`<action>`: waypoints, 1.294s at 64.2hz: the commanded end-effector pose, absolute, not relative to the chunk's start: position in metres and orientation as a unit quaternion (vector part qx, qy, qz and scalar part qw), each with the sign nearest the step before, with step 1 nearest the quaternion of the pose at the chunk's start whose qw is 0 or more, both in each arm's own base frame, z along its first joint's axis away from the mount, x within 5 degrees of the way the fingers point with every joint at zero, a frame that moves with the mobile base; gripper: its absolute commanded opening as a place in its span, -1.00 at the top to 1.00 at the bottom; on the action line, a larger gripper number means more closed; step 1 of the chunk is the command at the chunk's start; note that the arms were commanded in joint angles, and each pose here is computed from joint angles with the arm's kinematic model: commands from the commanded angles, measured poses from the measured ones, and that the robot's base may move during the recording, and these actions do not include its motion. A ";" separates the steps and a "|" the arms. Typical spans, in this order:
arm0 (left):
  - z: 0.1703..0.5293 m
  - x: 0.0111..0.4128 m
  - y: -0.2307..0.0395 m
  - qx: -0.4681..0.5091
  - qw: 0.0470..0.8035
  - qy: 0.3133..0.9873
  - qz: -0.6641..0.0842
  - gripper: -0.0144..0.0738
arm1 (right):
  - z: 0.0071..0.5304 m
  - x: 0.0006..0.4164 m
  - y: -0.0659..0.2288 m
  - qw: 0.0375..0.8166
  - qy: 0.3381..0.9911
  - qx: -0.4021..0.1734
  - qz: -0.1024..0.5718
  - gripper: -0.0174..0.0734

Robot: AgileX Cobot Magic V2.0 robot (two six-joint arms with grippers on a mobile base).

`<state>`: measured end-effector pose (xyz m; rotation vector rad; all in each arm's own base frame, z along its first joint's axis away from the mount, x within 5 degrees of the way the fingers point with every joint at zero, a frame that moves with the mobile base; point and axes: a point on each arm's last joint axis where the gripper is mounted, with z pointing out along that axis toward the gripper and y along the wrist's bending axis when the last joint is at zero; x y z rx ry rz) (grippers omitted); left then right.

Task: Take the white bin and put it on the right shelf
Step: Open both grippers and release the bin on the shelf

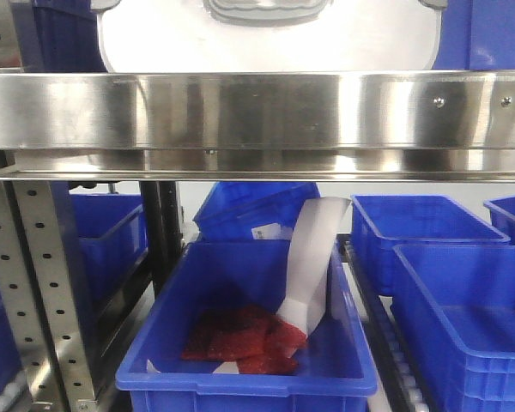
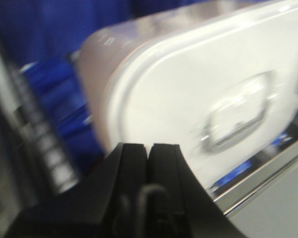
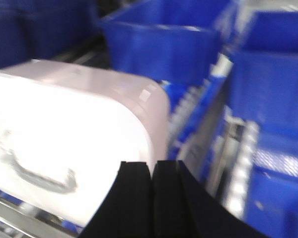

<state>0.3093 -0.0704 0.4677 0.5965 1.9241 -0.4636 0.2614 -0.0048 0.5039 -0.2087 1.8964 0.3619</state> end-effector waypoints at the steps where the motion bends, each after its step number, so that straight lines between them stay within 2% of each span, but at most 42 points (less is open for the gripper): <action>1: 0.495 0.290 -0.064 0.212 0.550 0.788 -0.178 0.94 | 0.518 0.240 -0.007 0.610 0.780 -0.054 0.134 0.45; 19: 0.504 0.271 -0.052 0.175 0.554 0.804 -0.130 0.94 | 0.449 0.207 -0.012 0.616 0.781 0.025 0.103 0.45; 32: 0.491 0.256 -0.045 0.154 0.551 0.814 -0.103 0.94 | 0.396 0.174 -0.015 0.631 0.769 0.070 0.077 0.45; 44: 0.463 0.233 -0.039 0.128 0.572 0.804 -0.095 0.94 | 0.364 0.140 -0.013 0.656 0.747 0.092 0.057 0.45; 59: 0.422 0.179 -0.027 0.087 0.640 0.760 -0.069 0.94 | 0.334 0.101 -0.009 0.692 0.714 0.101 0.041 0.45; 72: 0.373 0.129 -0.014 0.041 0.710 0.702 -0.047 0.94 | 0.321 0.074 -0.002 0.712 0.696 0.088 0.046 0.45; 83: 0.339 0.095 -0.010 0.033 0.730 0.682 -0.043 0.94 | 0.319 0.061 0.003 0.718 0.690 0.075 0.053 0.45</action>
